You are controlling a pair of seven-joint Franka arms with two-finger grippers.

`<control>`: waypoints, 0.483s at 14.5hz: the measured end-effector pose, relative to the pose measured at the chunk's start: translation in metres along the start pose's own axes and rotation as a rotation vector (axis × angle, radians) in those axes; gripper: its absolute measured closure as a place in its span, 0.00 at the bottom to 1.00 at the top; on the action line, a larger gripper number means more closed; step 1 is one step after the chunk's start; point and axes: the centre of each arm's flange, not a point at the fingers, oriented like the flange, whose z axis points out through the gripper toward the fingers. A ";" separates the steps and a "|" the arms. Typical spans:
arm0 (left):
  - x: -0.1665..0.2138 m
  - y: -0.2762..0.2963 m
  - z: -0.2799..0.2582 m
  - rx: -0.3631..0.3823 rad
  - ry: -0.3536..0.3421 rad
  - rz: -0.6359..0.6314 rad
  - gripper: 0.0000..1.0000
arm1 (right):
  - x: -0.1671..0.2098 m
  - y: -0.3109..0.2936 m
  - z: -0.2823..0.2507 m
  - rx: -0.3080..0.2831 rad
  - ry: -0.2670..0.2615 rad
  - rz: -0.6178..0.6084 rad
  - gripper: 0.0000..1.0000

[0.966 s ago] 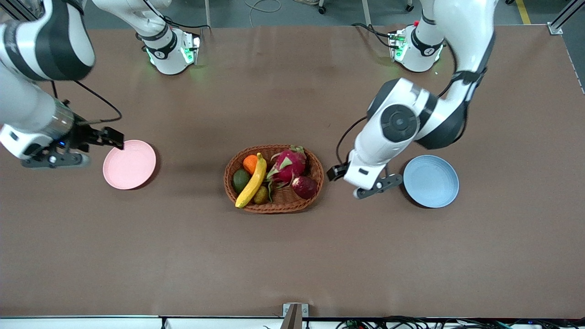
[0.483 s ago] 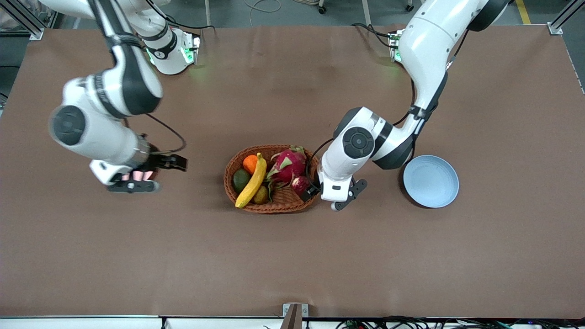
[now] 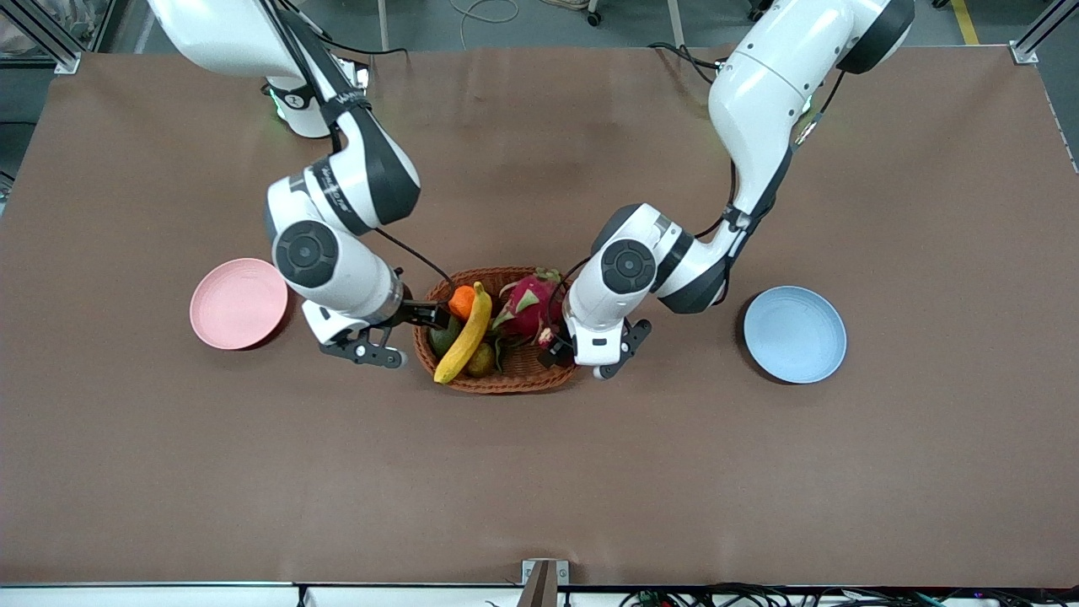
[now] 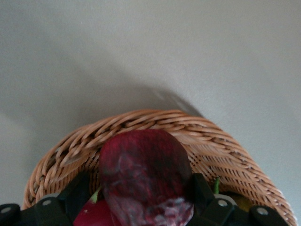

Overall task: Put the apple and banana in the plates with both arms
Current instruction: 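Lower the right gripper to the banana while the left gripper reaches the apple, then close the right gripper on the banana while the left gripper grasps the apple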

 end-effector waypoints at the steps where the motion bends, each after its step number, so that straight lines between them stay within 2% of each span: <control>1: 0.000 0.000 0.000 -0.001 0.000 0.000 0.08 | -0.003 -0.005 0.009 0.013 -0.027 0.012 0.08; 2: 0.000 0.001 -0.001 -0.005 0.001 -0.001 0.19 | -0.005 -0.010 0.019 0.022 -0.050 0.020 0.12; 3: 0.001 0.003 -0.004 -0.010 0.002 -0.001 0.23 | -0.007 -0.013 0.027 0.024 -0.061 0.022 0.12; 5: 0.007 0.009 -0.018 -0.032 0.022 0.006 0.23 | -0.005 -0.020 0.041 0.038 -0.049 0.025 0.12; 7: 0.023 0.013 -0.051 -0.031 0.071 0.023 0.23 | -0.001 -0.023 0.054 0.045 -0.037 0.028 0.14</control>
